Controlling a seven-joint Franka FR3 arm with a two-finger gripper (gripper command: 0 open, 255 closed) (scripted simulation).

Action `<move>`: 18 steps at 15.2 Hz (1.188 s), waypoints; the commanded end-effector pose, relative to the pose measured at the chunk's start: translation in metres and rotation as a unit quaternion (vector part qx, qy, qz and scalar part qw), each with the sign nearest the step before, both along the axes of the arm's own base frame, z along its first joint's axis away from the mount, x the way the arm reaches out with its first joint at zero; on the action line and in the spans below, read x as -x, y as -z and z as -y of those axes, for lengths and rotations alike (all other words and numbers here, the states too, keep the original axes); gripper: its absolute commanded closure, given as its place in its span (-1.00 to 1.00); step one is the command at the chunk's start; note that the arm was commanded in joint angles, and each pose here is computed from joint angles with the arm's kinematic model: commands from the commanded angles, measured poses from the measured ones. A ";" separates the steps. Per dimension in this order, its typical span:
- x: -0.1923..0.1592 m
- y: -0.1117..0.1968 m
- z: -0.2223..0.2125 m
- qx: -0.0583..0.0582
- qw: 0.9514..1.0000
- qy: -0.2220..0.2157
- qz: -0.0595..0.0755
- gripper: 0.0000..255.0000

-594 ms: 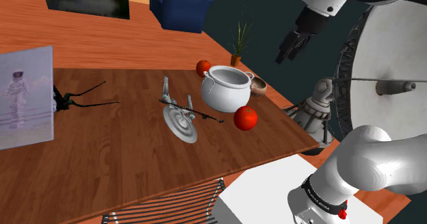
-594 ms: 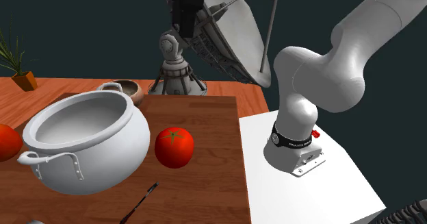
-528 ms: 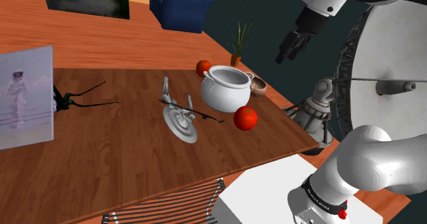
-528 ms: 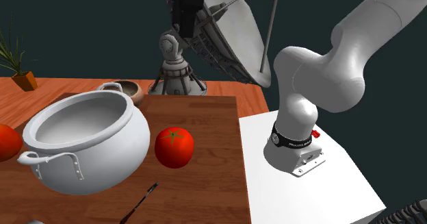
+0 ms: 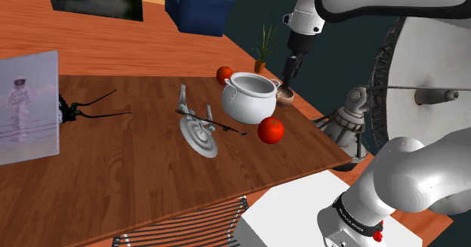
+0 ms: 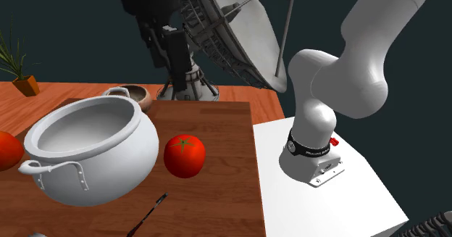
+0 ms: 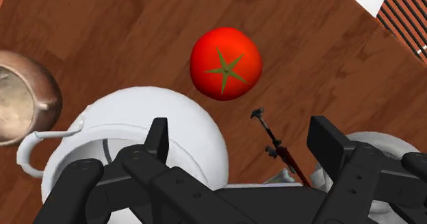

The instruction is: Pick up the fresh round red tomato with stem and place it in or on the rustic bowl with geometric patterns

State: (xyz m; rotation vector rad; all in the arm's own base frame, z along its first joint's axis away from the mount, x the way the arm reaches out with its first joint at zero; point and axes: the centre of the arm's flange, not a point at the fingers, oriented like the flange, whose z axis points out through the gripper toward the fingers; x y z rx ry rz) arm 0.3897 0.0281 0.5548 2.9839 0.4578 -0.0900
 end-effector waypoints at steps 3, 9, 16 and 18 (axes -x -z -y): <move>-0.036 0.054 -0.023 0.033 0.993 -0.084 -0.071 -1.00; -0.068 0.143 -0.058 0.080 0.960 -0.204 -0.175 -1.00; -0.060 0.177 -0.049 0.084 0.956 -0.213 -0.182 -1.00; -0.057 0.185 -0.046 0.084 0.956 -0.213 -0.182 -1.00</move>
